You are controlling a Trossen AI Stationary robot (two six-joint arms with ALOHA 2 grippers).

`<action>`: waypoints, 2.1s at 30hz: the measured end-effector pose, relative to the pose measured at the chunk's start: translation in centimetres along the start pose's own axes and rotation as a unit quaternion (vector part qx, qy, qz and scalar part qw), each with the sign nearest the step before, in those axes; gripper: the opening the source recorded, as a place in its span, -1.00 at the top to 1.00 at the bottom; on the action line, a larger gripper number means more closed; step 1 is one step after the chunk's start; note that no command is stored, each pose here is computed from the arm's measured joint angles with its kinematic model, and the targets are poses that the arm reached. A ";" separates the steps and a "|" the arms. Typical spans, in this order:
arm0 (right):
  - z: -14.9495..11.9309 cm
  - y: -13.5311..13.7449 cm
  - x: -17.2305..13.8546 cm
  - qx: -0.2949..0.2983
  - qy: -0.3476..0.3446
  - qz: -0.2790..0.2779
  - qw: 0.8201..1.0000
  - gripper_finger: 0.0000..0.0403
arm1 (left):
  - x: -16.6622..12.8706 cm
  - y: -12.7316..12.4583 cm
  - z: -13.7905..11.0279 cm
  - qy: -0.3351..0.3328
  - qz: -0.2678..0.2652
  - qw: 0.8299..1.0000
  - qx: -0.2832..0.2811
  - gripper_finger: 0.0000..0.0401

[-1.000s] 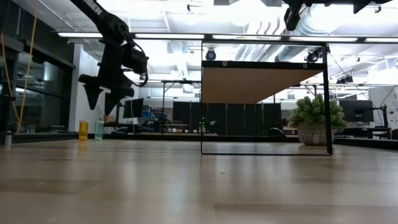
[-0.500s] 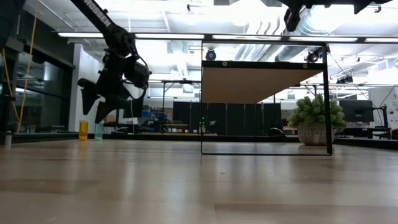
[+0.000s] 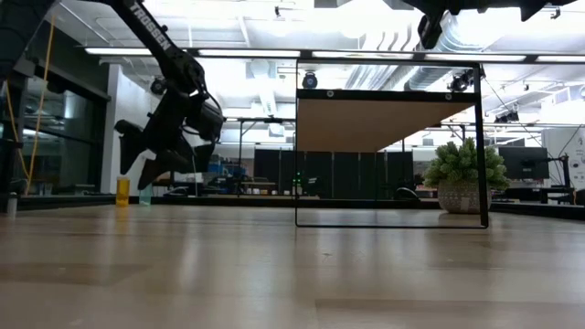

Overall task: Pick and place medicine bottles onto shelf by color
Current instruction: Put the top blue pill bottle on the shelf

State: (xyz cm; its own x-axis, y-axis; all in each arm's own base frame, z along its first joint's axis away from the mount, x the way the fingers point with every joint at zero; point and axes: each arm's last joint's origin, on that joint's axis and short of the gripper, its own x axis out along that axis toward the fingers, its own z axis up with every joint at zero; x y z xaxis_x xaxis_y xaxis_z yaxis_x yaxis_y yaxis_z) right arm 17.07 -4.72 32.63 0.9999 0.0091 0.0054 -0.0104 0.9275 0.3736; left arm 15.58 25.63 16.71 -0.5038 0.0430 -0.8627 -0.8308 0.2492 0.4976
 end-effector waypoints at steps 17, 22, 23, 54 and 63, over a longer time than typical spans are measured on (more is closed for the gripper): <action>-0.2 0.1 0.0 0.014 0.011 0.008 1.000 1.00 | 0.3 0.1 0.5 -0.012 -0.011 0.999 -0.038 -0.49; -0.2 0.1 0.0 0.012 0.011 0.009 1.000 1.00 | 0.2 0.1 0.9 -0.030 -0.018 0.998 -0.052 -0.49; -0.2 0.1 0.0 0.011 0.011 0.009 1.000 1.00 | 0.1 0.1 1.0 -0.039 -0.022 0.997 -0.059 -0.49; -0.2 0.1 0.0 0.034 0.010 0.006 0.999 1.00 | 0.3 2.3 2.7 -0.073 -0.117 0.981 -0.133 -0.19; -0.2 0.1 0.0 0.034 0.009 0.005 0.999 1.00 | 0.4 2.3 2.4 -0.059 -0.125 0.985 -0.100 -0.02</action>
State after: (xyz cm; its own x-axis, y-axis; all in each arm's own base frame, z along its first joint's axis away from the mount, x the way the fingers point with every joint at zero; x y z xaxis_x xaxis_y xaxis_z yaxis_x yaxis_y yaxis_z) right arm 17.09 -4.60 32.50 0.9996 0.0259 -0.0078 -0.0199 0.8995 0.4364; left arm 14.08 28.50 17.30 -0.2567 0.1193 -0.9591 -0.9613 0.0713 0.2662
